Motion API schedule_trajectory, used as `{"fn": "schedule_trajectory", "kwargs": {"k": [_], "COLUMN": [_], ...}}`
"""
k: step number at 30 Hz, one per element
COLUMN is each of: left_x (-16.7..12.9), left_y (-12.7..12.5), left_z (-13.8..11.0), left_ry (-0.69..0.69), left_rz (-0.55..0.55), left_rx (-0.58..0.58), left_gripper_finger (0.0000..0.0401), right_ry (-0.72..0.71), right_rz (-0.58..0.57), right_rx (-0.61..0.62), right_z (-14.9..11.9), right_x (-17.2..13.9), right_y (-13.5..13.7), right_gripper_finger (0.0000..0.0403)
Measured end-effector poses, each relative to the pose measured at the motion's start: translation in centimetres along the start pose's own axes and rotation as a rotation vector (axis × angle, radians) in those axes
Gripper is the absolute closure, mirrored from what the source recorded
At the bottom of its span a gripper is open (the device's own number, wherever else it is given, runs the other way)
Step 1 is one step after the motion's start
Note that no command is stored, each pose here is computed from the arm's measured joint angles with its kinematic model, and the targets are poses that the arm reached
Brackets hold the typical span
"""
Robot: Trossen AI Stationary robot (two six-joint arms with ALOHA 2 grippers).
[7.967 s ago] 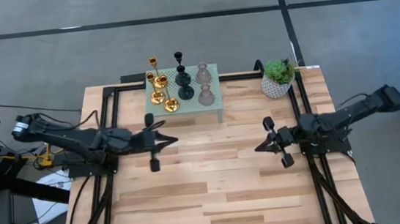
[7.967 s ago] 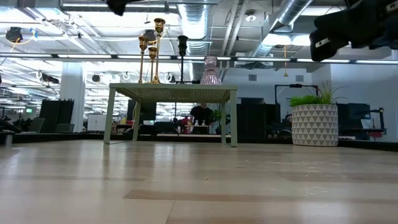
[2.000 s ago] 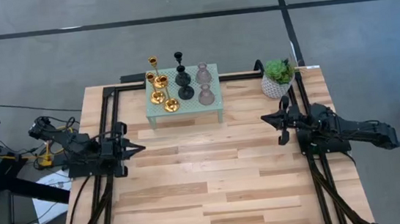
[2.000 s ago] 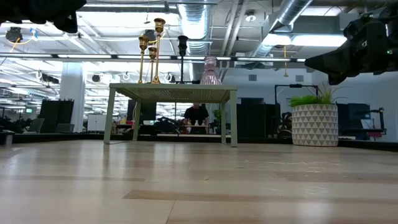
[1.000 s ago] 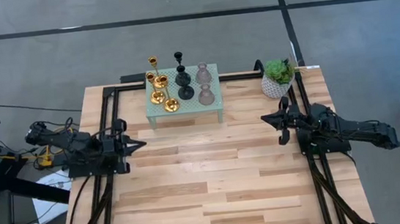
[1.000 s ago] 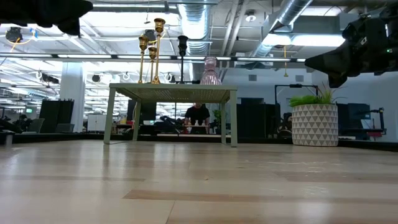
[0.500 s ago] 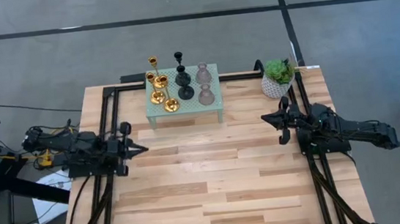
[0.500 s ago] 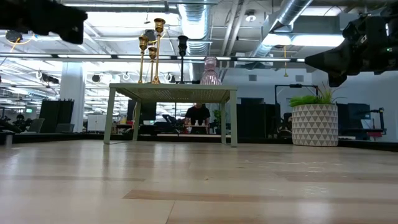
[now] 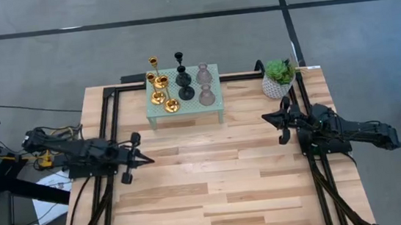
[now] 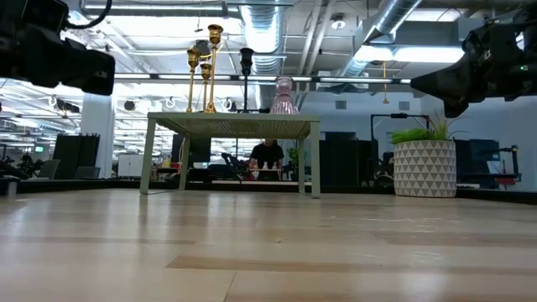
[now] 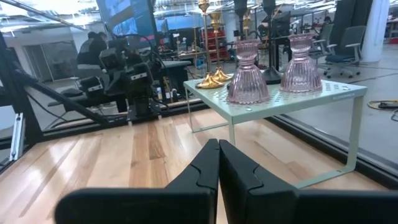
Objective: Pick & Place candle stick holders
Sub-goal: Return to Home Position
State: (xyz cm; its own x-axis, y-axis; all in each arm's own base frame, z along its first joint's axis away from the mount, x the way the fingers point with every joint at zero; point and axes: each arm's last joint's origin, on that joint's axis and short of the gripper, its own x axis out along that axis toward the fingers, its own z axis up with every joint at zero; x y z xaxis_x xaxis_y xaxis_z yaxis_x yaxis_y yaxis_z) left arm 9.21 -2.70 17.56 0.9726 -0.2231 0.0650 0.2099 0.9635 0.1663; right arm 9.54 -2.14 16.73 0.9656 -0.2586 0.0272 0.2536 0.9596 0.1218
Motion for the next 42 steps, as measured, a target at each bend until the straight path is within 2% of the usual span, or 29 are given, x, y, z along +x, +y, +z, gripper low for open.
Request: {"fn": "schedule_trajectory", "kwargs": {"k": [9, 42], "left_x": [0.1, 1.3], "left_y": [-0.2, -0.5], "left_z": [-0.7, -2.4], "left_ry": [0.027, 0.229], "left_rz": [-0.012, -0.032], "left_rx": [-0.1, -0.083], "left_gripper_finger": [0.0394, 0.0389], "right_ry": [0.011, 0.01], "right_rz": [0.007, 0.008], "right_rx": [-0.015, -0.015], "right_z": [-0.1, -0.1], "right_x": [0.0, 0.0], "right_y": [0.0, 0.0], "right_gripper_finger": [0.0403, 0.0403]}}
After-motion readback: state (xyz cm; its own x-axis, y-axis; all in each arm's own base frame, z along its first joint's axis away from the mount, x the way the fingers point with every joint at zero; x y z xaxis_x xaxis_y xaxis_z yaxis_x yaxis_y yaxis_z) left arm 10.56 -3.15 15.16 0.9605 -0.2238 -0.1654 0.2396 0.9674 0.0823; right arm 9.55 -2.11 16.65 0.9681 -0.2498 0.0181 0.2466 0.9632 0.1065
